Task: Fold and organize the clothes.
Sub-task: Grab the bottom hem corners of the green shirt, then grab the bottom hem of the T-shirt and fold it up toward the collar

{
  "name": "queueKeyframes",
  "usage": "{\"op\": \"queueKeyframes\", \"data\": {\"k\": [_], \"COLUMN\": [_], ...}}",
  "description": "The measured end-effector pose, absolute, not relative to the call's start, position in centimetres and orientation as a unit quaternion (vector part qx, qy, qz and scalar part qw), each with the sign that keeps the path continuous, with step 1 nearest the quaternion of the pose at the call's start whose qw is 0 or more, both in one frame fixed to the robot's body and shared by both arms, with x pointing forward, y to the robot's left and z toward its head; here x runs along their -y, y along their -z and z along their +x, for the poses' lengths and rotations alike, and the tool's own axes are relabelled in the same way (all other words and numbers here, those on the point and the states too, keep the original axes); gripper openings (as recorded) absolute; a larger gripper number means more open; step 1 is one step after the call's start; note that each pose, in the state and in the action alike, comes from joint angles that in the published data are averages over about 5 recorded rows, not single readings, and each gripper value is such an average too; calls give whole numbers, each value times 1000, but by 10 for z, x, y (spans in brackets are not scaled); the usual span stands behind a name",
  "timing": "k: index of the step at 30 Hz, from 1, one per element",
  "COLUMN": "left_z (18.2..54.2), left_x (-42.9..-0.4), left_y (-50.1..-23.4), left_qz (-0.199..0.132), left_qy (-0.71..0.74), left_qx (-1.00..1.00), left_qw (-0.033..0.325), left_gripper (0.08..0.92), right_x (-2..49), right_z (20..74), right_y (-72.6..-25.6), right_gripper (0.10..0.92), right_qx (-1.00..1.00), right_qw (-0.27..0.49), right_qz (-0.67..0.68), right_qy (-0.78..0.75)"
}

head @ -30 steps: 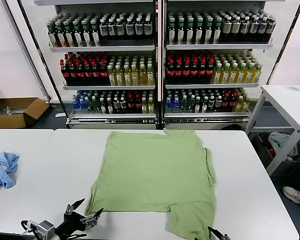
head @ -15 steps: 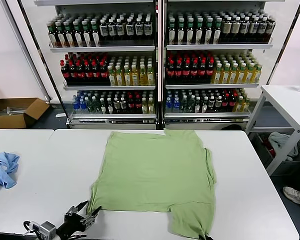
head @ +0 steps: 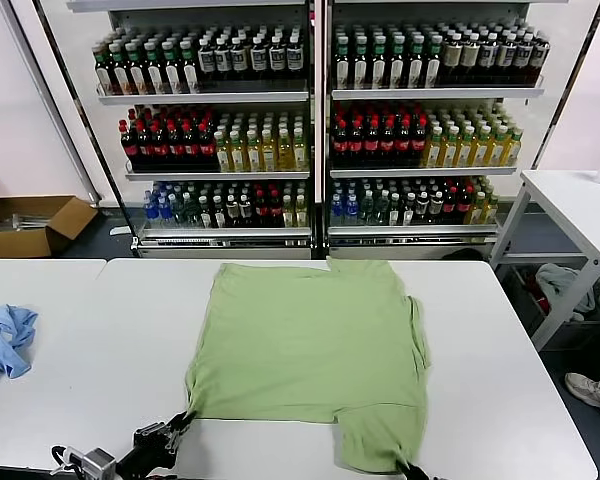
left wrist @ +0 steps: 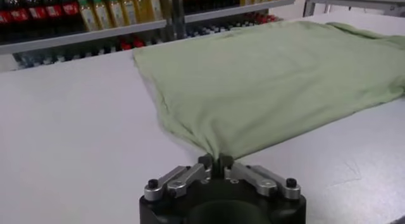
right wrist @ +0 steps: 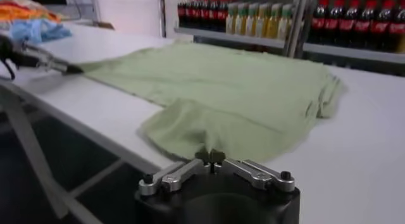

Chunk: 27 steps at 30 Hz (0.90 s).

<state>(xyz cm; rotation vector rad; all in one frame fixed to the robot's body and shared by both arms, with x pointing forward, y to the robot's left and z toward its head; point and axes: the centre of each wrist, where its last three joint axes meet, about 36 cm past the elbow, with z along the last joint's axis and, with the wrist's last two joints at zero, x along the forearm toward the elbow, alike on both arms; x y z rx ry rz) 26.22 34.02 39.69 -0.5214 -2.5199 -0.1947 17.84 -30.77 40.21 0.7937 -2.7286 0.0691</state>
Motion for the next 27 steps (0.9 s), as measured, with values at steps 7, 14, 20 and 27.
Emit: {"op": "queueKeyframes", "data": {"k": [7, 14, 20, 27], "left_z": [255, 248, 253, 272], "left_x": [-334, -331, -330, -335], "left_y": [-415, -437, -446, -449], "left_qz": [-193, -199, -209, -212], "left_qy": [72, 83, 84, 78], "left_qx": [943, 946, 948, 952], "left_qw": [260, 241, 224, 205], "left_gripper": [89, 89, 89, 88], "right_x": [307, 307, 308, 311], "right_z": [170, 166, 182, 226], "right_y": [-408, -408, -405, -403], "right_gripper": [107, 107, 107, 107], "right_qx": [953, 954, 957, 962], "right_qw": [119, 100, 78, 39], "right_qz": [279, 278, 270, 255], "right_qy": [19, 47, 69, 85]}}
